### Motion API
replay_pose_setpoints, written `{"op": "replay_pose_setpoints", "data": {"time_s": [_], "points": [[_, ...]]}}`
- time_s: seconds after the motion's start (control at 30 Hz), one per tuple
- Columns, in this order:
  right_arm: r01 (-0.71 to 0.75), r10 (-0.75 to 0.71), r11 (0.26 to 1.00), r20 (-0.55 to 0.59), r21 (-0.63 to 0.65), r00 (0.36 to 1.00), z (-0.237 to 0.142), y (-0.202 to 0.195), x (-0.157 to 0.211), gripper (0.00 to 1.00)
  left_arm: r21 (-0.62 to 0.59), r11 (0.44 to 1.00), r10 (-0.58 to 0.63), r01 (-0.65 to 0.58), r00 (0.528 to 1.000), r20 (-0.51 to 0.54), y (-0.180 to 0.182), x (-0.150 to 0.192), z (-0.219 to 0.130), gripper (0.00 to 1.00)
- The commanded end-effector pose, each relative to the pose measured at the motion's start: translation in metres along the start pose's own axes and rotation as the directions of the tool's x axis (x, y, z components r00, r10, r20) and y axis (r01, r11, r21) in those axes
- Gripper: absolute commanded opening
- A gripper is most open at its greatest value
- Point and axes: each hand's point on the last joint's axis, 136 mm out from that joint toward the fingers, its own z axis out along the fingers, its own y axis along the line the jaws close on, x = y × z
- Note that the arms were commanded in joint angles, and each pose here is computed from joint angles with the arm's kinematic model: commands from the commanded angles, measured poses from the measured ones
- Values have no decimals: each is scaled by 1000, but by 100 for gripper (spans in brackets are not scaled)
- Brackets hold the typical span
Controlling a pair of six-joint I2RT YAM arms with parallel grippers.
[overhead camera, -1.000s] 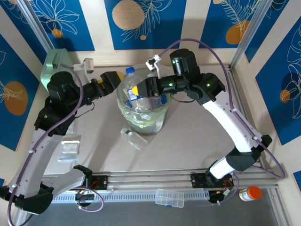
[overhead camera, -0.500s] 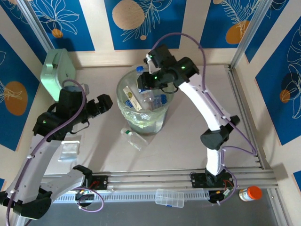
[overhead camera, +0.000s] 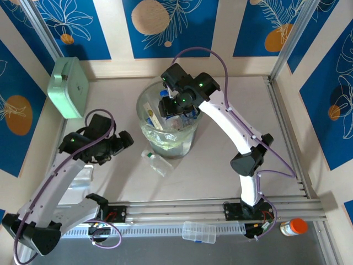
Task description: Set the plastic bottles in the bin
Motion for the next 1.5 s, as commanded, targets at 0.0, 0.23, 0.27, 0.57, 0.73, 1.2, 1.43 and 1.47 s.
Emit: {"op": "replay_pose_setpoints", "data": {"time_s": [0.0, 0.23, 0.27, 0.57, 0.73, 1.2, 1.43, 1.47], "points": [[14, -15, 1000, -34, -13, 999, -8, 4, 7, 58, 2, 996, -86, 87, 995, -53, 2, 9, 21, 99], [14, -14, 999, -5, -41, 1000, -36, 8, 5, 71, 22, 978, -203, 208, 969, -143, -15, 15, 77, 100], [11, -11, 999, 10, -39, 1000, -41, 6, 3, 71, 22, 975, -215, 221, 964, -154, -18, 16, 83, 100], [-13, 28, 993, 128, -116, 991, -90, 0, -9, 87, 19, 913, -398, 408, 899, -181, -19, 20, 133, 92], [-13, 34, 993, 176, -120, 984, -110, -8, -9, 87, 24, 889, -444, 458, 873, -200, -18, 26, 156, 91], [-62, 100, 982, 214, -177, 972, -134, -33, -3, 86, 78, 890, -418, 450, 872, -255, -32, 40, 204, 87], [-103, 134, 980, 183, -167, 974, -126, -50, 12, 81, 100, 891, -407, 443, 877, -256, -34, 41, 214, 62], [-108, 139, 980, 184, -167, 973, -126, -52, 14, 81, 104, 890, -406, 443, 876, -259, -36, 41, 215, 59]]}}
